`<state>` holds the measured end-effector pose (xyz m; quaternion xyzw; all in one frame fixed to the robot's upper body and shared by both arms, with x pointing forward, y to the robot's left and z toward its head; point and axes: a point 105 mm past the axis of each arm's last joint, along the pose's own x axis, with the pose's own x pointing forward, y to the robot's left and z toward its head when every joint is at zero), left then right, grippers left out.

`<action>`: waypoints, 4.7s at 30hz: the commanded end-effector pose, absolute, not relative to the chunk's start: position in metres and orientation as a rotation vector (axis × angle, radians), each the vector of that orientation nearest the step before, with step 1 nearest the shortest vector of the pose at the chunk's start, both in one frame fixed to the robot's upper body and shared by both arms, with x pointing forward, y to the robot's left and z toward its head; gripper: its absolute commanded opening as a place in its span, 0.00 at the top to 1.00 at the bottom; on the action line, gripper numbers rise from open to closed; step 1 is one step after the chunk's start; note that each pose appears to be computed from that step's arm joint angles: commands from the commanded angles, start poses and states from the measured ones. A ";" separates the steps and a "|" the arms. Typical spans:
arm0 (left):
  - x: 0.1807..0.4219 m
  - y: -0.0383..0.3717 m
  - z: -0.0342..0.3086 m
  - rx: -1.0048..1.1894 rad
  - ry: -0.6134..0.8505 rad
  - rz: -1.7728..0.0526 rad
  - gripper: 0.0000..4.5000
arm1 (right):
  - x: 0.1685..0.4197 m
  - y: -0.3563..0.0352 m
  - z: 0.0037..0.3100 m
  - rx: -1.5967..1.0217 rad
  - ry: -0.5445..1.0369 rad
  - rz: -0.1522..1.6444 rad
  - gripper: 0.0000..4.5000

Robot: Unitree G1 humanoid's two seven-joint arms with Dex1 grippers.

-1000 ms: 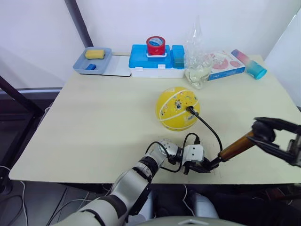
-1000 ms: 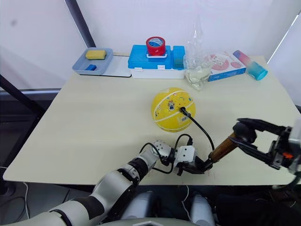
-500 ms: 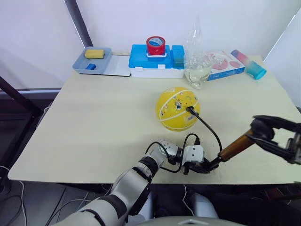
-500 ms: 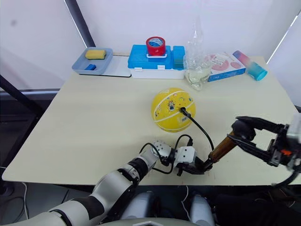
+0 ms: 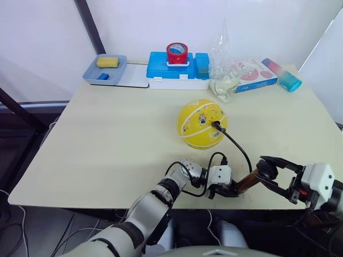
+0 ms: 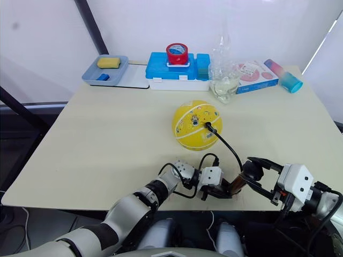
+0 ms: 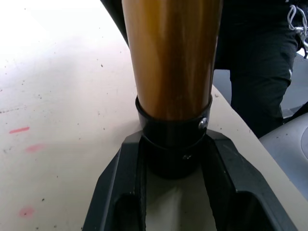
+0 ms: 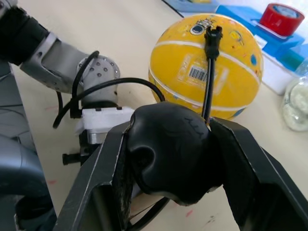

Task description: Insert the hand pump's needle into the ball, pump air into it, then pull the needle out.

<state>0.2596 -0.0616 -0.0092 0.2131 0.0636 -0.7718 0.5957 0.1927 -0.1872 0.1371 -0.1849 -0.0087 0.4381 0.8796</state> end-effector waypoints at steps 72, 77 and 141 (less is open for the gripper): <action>0.278 -0.019 0.049 0.247 -0.015 -1.876 0.00 | 0.197 -0.178 0.118 -0.378 0.014 0.930 0.58; 0.279 0.012 0.060 0.242 -0.039 -1.875 0.00 | 0.199 -0.181 0.124 -0.392 -0.001 0.928 0.58; 0.246 0.140 0.146 0.236 -0.015 -1.605 0.00 | 0.256 -0.146 0.128 -1.407 0.087 1.712 0.58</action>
